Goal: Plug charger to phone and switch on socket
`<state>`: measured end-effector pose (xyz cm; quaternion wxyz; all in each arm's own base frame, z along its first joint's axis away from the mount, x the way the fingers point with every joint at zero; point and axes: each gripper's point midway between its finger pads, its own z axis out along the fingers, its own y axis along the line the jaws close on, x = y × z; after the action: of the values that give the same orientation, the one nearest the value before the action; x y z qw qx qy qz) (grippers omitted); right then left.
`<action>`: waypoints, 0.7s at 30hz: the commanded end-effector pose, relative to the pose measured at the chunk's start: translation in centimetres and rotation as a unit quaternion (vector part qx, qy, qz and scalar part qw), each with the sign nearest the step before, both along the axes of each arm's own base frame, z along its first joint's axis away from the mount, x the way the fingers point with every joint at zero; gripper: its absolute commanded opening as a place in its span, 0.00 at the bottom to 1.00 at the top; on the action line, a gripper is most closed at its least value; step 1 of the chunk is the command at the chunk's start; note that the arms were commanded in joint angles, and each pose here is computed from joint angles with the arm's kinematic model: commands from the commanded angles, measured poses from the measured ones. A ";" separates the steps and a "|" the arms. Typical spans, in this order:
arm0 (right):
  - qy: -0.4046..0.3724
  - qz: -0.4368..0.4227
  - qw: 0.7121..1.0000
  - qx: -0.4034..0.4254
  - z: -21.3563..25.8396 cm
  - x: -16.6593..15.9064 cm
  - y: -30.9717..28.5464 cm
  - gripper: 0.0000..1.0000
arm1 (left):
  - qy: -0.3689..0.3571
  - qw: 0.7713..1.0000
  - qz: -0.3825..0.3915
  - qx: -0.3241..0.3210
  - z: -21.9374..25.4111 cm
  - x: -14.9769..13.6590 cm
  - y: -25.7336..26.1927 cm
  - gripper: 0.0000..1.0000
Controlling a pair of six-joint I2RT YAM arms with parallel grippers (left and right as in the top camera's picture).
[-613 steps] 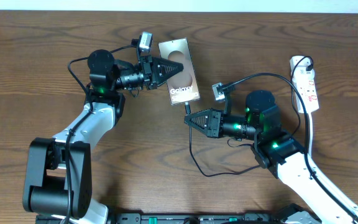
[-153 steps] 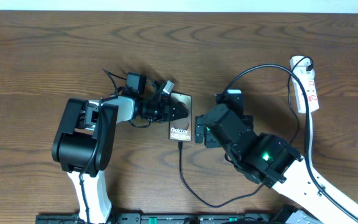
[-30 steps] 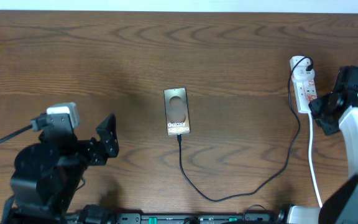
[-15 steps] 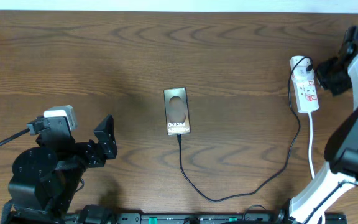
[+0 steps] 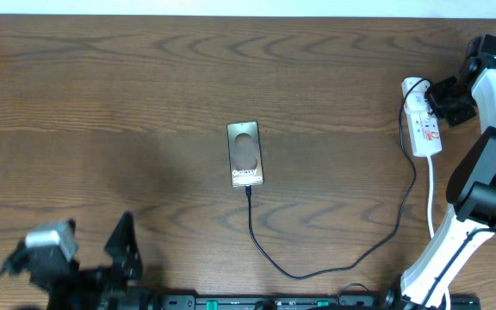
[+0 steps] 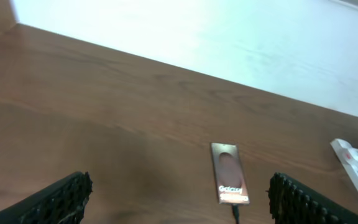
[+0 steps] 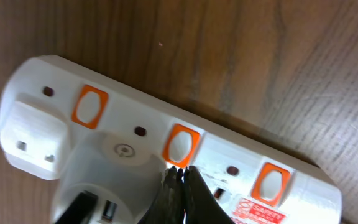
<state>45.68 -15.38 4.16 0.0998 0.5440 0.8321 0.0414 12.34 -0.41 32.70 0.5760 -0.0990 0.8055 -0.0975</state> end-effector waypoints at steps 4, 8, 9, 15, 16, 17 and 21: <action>-0.025 -0.001 1.000 0.006 0.7 1.3 0.2 0.02 | -0.012 1.000 0.023 0.007 -1.7 -3.8 0.8 0.93; -0.031 -0.003 0.999 0.005 0.8 1.6 0.2 0.02 | 0.029 0.999 0.022 0.009 -4.4 -5.8 0.9 0.93; -0.032 -0.005 0.999 0.006 0.8 1.6 0.2 0.01 | 0.045 0.999 0.023 0.010 -5.2 -6.2 0.9 0.93; -0.036 -0.003 0.999 0.007 0.7 2.1 0.9 0.01 | 0.034 0.999 0.023 0.008 -5.0 -6.4 0.9 0.93; -0.034 0.000 0.999 0.008 0.5 2.2 1.1 0.02 | 0.034 0.999 0.023 0.008 -5.1 -6.4 0.9 0.93; -0.031 0.003 0.999 0.009 0.1 2.2 1.5 0.02 | 0.034 0.999 0.023 0.008 -5.0 -6.4 0.9 0.93; -0.008 0.015 1.000 0.017 -2.2 2.2 2.8 0.02 | 0.034 0.999 0.023 0.008 -5.0 -6.4 0.9 0.93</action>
<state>46.37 -15.44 3.89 0.1130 0.5477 0.8284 0.0320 5.97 0.33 27.65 0.5482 -0.1159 0.8242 -0.0816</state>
